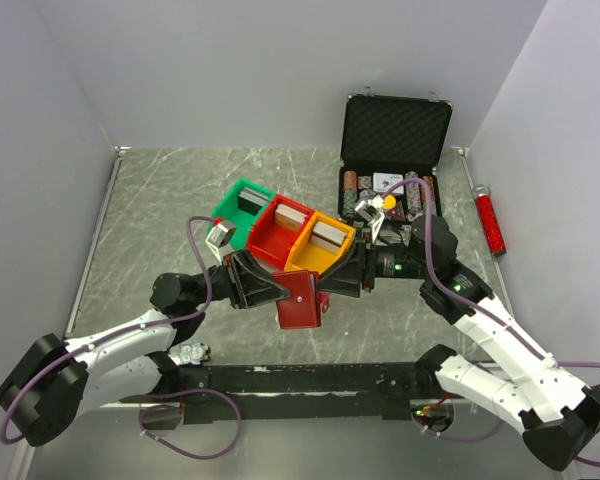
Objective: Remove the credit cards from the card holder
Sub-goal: Open the card holder.
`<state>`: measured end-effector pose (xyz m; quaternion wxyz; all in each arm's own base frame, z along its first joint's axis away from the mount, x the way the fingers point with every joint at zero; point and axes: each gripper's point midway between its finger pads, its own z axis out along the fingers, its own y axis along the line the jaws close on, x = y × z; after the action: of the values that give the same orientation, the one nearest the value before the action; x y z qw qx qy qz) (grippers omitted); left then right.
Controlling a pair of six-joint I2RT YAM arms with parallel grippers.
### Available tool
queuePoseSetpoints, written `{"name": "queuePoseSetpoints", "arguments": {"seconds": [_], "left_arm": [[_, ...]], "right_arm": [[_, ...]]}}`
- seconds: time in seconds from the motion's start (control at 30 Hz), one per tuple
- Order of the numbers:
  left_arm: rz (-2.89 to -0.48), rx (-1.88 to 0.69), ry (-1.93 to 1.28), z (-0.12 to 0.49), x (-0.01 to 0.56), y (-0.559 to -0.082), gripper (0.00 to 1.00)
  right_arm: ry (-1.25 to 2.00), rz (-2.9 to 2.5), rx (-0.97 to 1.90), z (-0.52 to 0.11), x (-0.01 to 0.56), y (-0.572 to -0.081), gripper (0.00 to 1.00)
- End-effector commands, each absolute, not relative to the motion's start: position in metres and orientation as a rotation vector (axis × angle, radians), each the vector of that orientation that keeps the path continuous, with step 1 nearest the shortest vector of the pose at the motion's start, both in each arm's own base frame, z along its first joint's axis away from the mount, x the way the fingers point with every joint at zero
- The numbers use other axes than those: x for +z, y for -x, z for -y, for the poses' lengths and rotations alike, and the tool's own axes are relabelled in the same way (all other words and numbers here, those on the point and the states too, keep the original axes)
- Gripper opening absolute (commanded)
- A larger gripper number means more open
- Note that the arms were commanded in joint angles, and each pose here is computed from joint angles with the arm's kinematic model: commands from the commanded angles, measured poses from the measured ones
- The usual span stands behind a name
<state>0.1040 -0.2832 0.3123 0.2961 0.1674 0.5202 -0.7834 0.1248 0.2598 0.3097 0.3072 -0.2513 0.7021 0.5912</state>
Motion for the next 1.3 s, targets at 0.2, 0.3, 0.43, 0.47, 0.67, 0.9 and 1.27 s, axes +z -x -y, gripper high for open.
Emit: {"name": "queuePoseSetpoints", "arguments": {"seconds": [0.2, 0.3, 0.43, 0.47, 0.67, 0.9, 1.27], "left_arm": [[-1.206, -2.071, -0.519, 0.275, 0.348, -0.096, 0.01], [-1.204, -2.075, -0.52, 0.276, 0.348, -0.097, 0.01], [-1.203, -2.081, -0.516, 0.278, 0.348, -0.099, 0.01], [-1.202, -2.085, -0.521, 0.279, 0.349, -0.099, 0.01], [-1.206, -2.097, -0.533, 0.284, 0.35, -0.102, 0.01], [-1.27, -2.068, -0.514, 0.287, 0.341, -0.107, 0.64], [-1.38, -1.945, -0.399, 0.29, 0.33, -0.129, 0.88]], "right_arm": [[0.756, -1.806, 1.686, -0.267, 0.317, -0.115, 0.51], [0.765, -1.817, 1.689, -0.268, 0.315, -0.113, 0.5], [0.789, -1.82, 1.703, -0.27, 0.314, -0.109, 0.47], [0.798, -1.823, 1.709, -0.271, 0.313, -0.108, 0.46], [0.821, -1.832, 1.719, -0.277, 0.311, -0.105, 0.35], [0.805, -1.839, 1.647, -0.273, 0.317, -0.109, 0.0], [0.684, -2.042, 1.162, -0.25, 0.308, -0.146, 0.0]]}}
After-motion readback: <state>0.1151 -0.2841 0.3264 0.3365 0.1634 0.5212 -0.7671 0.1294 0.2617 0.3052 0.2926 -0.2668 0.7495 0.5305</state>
